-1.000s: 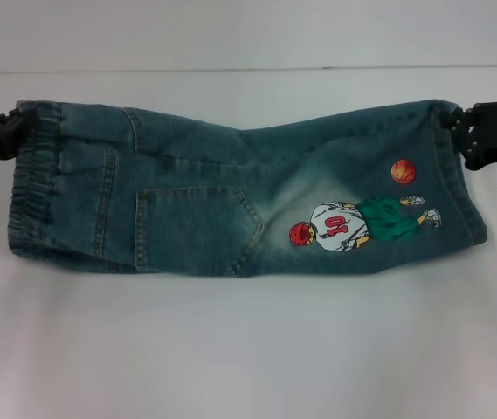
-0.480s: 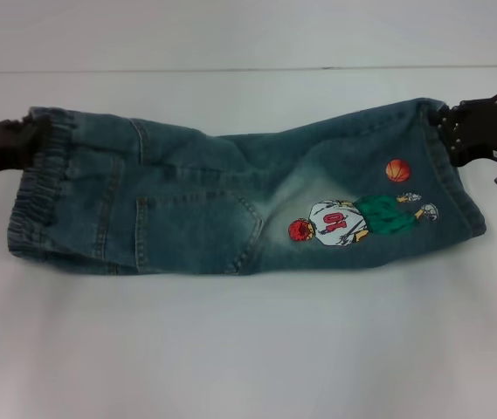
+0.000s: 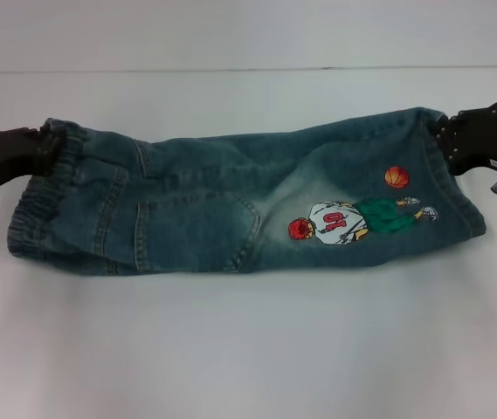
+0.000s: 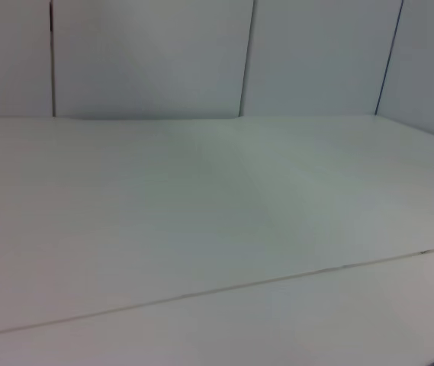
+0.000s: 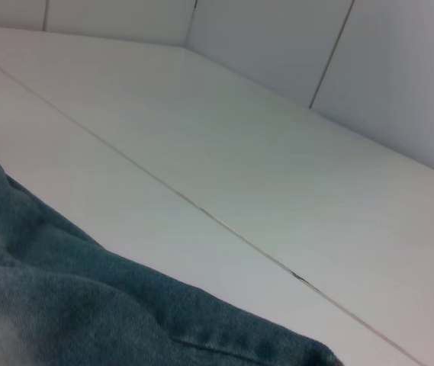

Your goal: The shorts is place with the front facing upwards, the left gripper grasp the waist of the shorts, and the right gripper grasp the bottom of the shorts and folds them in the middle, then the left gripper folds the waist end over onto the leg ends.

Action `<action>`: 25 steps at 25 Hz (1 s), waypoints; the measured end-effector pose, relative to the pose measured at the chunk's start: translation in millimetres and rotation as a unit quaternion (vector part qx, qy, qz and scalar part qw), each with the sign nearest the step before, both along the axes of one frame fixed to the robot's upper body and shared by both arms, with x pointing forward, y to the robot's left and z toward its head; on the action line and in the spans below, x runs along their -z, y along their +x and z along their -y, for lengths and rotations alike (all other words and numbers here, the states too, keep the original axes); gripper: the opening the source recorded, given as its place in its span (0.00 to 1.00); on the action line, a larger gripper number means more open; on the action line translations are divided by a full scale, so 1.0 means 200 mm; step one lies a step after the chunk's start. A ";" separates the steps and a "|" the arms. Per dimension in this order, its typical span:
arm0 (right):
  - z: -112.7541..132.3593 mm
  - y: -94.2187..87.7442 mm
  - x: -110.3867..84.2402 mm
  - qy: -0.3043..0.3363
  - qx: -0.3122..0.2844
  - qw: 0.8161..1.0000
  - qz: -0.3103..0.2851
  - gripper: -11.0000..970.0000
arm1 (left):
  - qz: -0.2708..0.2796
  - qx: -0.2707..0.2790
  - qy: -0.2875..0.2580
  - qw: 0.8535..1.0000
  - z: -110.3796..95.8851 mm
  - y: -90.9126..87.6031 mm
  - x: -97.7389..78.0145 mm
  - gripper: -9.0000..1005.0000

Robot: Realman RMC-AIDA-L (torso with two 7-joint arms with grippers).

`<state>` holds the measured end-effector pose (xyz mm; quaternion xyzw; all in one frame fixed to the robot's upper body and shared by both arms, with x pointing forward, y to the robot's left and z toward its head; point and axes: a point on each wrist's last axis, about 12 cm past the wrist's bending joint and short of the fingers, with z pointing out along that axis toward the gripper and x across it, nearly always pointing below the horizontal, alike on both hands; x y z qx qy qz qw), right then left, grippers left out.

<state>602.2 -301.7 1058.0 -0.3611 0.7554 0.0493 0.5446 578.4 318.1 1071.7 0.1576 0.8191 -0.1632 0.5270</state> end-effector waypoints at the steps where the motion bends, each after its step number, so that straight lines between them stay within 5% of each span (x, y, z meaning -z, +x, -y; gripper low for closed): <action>1: 0.00 0.00 0.00 0.001 0.001 1.000 0.001 0.04 | 0.000 -0.001 0.002 1.000 0.01 0.01 0.00 0.10; 11: -0.03 0.01 0.02 0.000 0.003 1.000 -0.009 0.07 | 0.006 -0.010 0.023 1.000 0.00 0.03 0.01 0.13; 15: -0.03 0.02 0.02 -0.008 0.006 1.000 -0.012 0.16 | -0.001 -0.021 0.037 0.999 0.00 0.04 0.02 0.36; 25: -0.01 0.01 0.03 -0.001 0.021 1.000 -0.010 0.60 | -0.011 -0.017 0.076 0.997 -0.01 0.04 0.04 0.55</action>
